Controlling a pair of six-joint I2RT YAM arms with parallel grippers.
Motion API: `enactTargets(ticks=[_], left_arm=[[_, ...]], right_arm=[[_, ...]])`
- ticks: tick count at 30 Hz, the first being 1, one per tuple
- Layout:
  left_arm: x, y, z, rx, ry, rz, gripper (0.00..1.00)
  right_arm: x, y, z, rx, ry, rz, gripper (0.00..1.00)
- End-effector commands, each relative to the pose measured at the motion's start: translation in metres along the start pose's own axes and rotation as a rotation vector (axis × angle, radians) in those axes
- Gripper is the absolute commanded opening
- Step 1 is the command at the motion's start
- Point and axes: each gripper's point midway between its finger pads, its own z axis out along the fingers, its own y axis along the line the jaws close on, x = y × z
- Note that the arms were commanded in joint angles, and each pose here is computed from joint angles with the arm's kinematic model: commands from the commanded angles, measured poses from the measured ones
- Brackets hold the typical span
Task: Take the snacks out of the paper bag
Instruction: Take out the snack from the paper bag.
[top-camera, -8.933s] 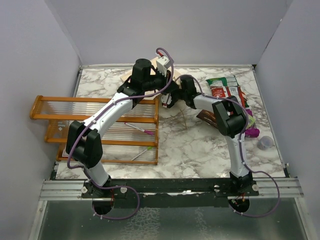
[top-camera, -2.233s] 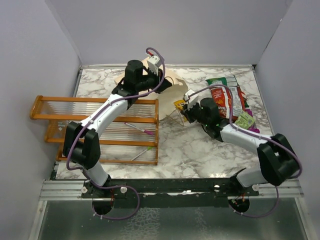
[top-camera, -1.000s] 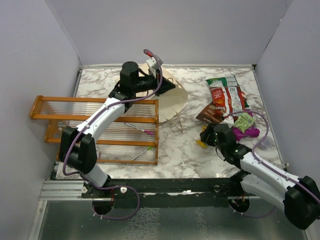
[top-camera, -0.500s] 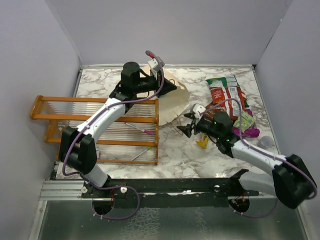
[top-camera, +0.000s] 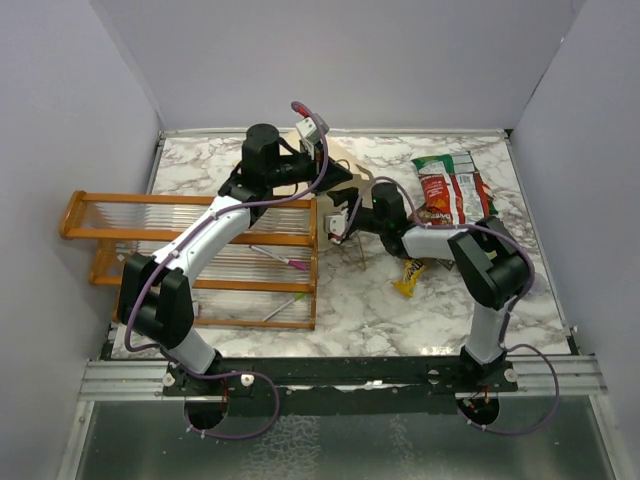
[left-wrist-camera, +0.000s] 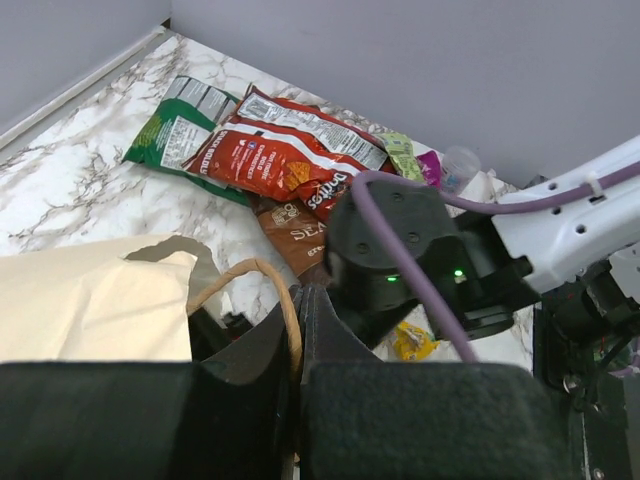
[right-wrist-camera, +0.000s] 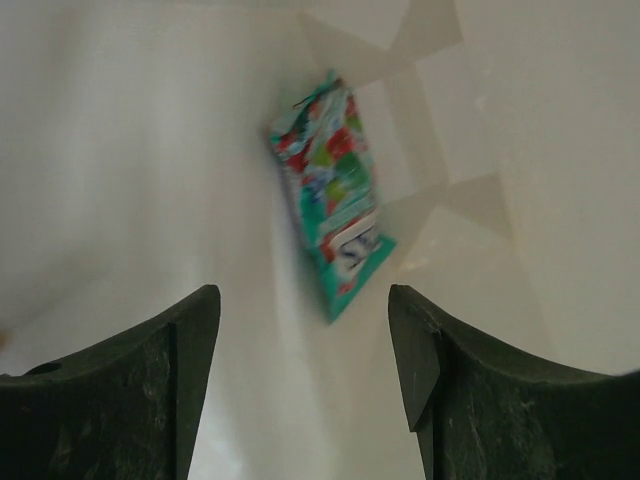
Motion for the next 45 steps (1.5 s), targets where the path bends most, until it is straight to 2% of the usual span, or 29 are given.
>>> enactTargets(ticks=[1, 9, 12, 20, 27, 33, 35, 36, 39, 40, 45], left_arm=[[-0.019, -0.008, -0.004, 0.01, -0.04, 0.056, 0.0], [-0.015, -0.007, -0.001, 0.023, -0.03, 0.038, 0.0], [-0.016, -0.008, -0.001, 0.023, -0.033, 0.039, 0.0], [-0.017, -0.01, 0.0, 0.042, -0.04, 0.024, 0.0], [-0.014, -0.013, 0.005, 0.077, -0.048, -0.023, 0.0], [-0.009, -0.013, 0.009, 0.096, -0.044, -0.049, 0.0], [-0.009, -0.013, 0.01, 0.097, -0.044, -0.05, 0.0], [-0.008, -0.013, 0.01, 0.096, -0.042, -0.053, 0.0], [-0.006, -0.01, 0.011, 0.081, -0.039, -0.056, 0.0], [-0.004, -0.008, 0.011, 0.071, -0.035, -0.058, 0.0], [-0.006, 0.007, 0.007, 0.006, -0.043, -0.072, 0.0]], right_arm=[[0.015, -0.014, 0.036, -0.077, -0.017, -0.27, 0.68], [0.067, 0.001, 0.07, -0.22, 0.044, -0.409, 0.71], [0.084, -0.001, 0.081, -0.221, 0.073, -0.439, 0.71], [0.104, -0.009, 0.11, -0.152, 0.077, -0.513, 0.71], [0.099, -0.012, 0.144, -0.102, -0.016, -0.557, 0.71], [0.097, -0.038, 0.181, 0.047, -0.001, -0.572, 0.68], [0.099, -0.041, 0.19, 0.082, -0.01, -0.549, 0.64], [0.094, -0.049, 0.191, 0.113, -0.022, -0.542, 0.59], [0.084, -0.068, 0.186, 0.218, -0.04, -0.469, 0.34], [0.082, -0.074, 0.182, 0.247, -0.035, -0.45, 0.29], [0.076, -0.093, 0.155, 0.319, 0.01, -0.404, 0.11]])
